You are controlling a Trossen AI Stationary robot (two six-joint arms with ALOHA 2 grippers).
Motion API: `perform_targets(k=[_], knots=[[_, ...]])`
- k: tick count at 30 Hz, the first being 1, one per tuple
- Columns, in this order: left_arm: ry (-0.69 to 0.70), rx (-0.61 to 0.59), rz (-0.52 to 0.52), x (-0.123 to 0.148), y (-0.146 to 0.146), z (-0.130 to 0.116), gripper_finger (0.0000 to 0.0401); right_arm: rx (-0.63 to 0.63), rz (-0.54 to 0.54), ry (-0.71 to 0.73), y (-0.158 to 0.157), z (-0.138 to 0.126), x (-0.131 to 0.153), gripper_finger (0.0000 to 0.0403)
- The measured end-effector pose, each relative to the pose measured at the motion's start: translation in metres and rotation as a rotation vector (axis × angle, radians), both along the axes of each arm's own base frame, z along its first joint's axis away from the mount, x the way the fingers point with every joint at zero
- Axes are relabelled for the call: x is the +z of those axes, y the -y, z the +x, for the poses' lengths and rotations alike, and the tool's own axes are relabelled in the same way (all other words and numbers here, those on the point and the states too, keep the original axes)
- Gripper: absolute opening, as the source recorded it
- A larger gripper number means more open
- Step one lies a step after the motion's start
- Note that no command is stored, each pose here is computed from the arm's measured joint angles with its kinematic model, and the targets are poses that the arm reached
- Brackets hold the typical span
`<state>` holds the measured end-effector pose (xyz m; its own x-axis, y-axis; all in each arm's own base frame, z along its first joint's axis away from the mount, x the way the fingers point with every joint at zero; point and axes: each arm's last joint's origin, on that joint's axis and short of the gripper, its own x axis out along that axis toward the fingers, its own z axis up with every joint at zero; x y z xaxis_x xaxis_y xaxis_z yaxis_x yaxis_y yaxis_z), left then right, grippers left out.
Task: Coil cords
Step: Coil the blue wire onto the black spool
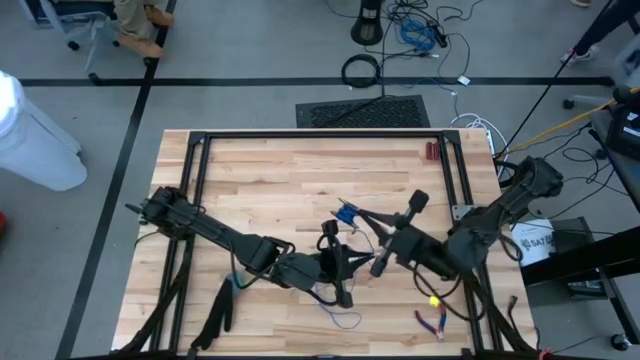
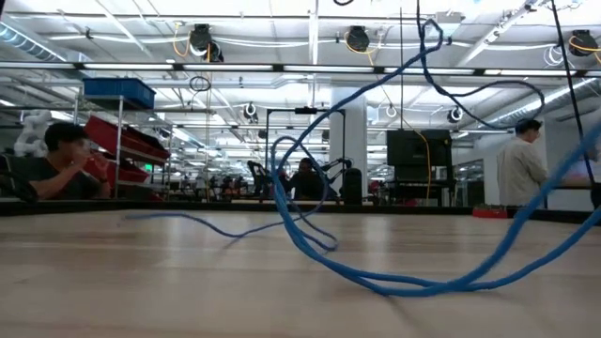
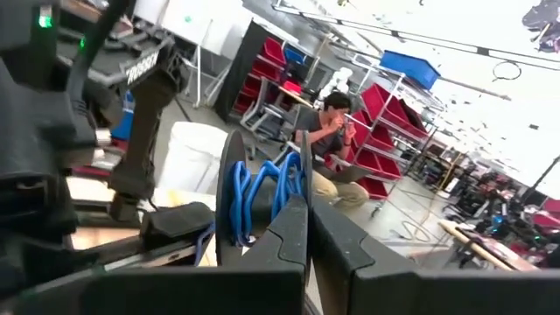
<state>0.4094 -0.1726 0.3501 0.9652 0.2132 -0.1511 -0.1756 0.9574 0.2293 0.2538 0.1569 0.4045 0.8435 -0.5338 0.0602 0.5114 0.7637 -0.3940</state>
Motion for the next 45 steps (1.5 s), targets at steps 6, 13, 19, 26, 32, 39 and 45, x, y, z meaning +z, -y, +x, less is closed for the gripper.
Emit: perform_targets(k=[6,13,19,26,32,39,45], knots=[[0.014,-0.035,0.062,0.003,0.01,-0.004,0.0011,-0.027,-0.031,-0.056,0.003,0.008,-0.01,0.0],[0.025,-0.061,0.108,0.009,0.025,-0.015,0.0011,-0.03,-0.025,-0.09,0.006,0.01,-0.016,0.0],[0.048,-0.041,0.129,0.022,0.034,-0.024,0.0011,-0.041,-0.041,-0.13,0.006,0.009,-0.022,0.0],[0.045,0.126,0.232,0.033,0.045,-0.042,0.0011,-0.033,-0.049,-0.163,0.006,0.009,-0.027,0.0],[0.012,0.261,0.323,0.039,0.055,-0.058,0.0011,-0.024,-0.042,-0.159,0.006,0.009,-0.027,0.0],[-0.045,0.4,0.419,0.04,0.06,-0.068,0.0011,0.082,0.003,-0.16,0.003,0.01,-0.03,0.0],[-0.148,0.606,0.53,0.041,0.061,-0.078,0.0011,0.15,0.048,-0.128,0.002,0.001,-0.023,0.0]])
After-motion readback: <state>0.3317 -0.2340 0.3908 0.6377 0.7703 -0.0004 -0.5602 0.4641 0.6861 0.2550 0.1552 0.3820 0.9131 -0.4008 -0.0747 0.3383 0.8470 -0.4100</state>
